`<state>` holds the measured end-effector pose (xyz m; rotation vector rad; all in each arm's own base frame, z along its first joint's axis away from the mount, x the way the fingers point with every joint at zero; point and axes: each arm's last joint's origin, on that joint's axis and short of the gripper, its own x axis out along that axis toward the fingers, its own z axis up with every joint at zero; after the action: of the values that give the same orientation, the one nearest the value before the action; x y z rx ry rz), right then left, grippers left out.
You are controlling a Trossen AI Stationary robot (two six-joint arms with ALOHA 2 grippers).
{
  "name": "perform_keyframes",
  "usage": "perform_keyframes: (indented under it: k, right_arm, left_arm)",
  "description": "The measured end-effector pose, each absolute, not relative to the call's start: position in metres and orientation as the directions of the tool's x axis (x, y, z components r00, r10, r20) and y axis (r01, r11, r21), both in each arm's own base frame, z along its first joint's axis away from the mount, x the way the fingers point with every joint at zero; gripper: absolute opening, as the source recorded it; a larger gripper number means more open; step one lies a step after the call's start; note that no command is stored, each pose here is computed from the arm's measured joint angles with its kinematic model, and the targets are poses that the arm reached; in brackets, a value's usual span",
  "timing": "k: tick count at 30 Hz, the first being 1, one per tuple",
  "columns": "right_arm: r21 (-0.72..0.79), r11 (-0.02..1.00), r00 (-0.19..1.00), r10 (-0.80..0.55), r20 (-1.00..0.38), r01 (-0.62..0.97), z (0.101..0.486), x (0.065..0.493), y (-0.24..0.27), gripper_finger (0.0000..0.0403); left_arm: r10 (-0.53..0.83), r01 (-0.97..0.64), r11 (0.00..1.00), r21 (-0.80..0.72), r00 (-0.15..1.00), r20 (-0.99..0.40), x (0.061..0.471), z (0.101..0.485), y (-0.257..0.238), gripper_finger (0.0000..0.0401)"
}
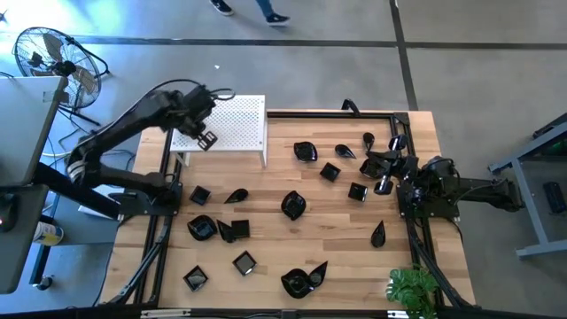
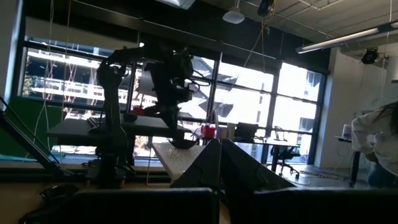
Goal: Pick & Place Mini shaped plates
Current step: Put the black drop shaped plate on the shelf
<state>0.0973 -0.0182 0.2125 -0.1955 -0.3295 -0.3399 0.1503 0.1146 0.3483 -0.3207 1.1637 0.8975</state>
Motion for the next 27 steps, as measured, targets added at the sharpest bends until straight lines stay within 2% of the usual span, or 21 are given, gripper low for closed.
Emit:
perform_keyframes:
  k: [3, 7, 12, 18, 23, 27]
  right_arm:
    - [-0.117, 0.927, 0.896, -0.305, 0.323, 0.358, 0.21, 0.098, -0.019, 0.0]
    - [-0.066, 0.912, 0.88, -0.37, 0.298, 0.406, 0.208, 0.098, -0.021, 0.0]
    - [-0.002, 0.898, 0.87, -0.426, 0.25, 0.441, 0.204, 0.103, -0.023, 0.0]
    - [0.082, 0.875, 0.857, -0.484, 0.177, 0.477, 0.203, 0.11, -0.026, 0.0]
    - [0.148, 0.863, 0.866, -0.496, 0.062, 0.483, 0.216, 0.117, -0.027, 0.0]
    - [0.165, 0.848, 0.862, -0.505, -0.041, 0.504, 0.221, 0.127, -0.026, 0.0002]
  left_arm:
    - [0.488, -0.724, 0.681, 0.108, 0.338, -0.805, 0.155, 0.345, 0.101, 0.0]
    - [0.503, -0.631, 0.776, 0.014, 0.604, -0.618, 0.169, 0.324, 0.086, 0.0]
    - [0.377, -0.416, 0.909, -0.03, 0.851, -0.366, 0.19, 0.289, 0.072, 0.0]
    - [0.23, -0.234, 0.972, -0.028, 0.968, -0.103, 0.204, 0.256, 0.059, 0.0]
    - [0.156, -0.159, 0.987, -0.039, 0.986, -0.065, 0.206, 0.236, 0.055, 0.0]
    - [0.148, -0.156, 0.986, -0.053, 0.981, -0.126, 0.208, 0.224, 0.056, 0.0]
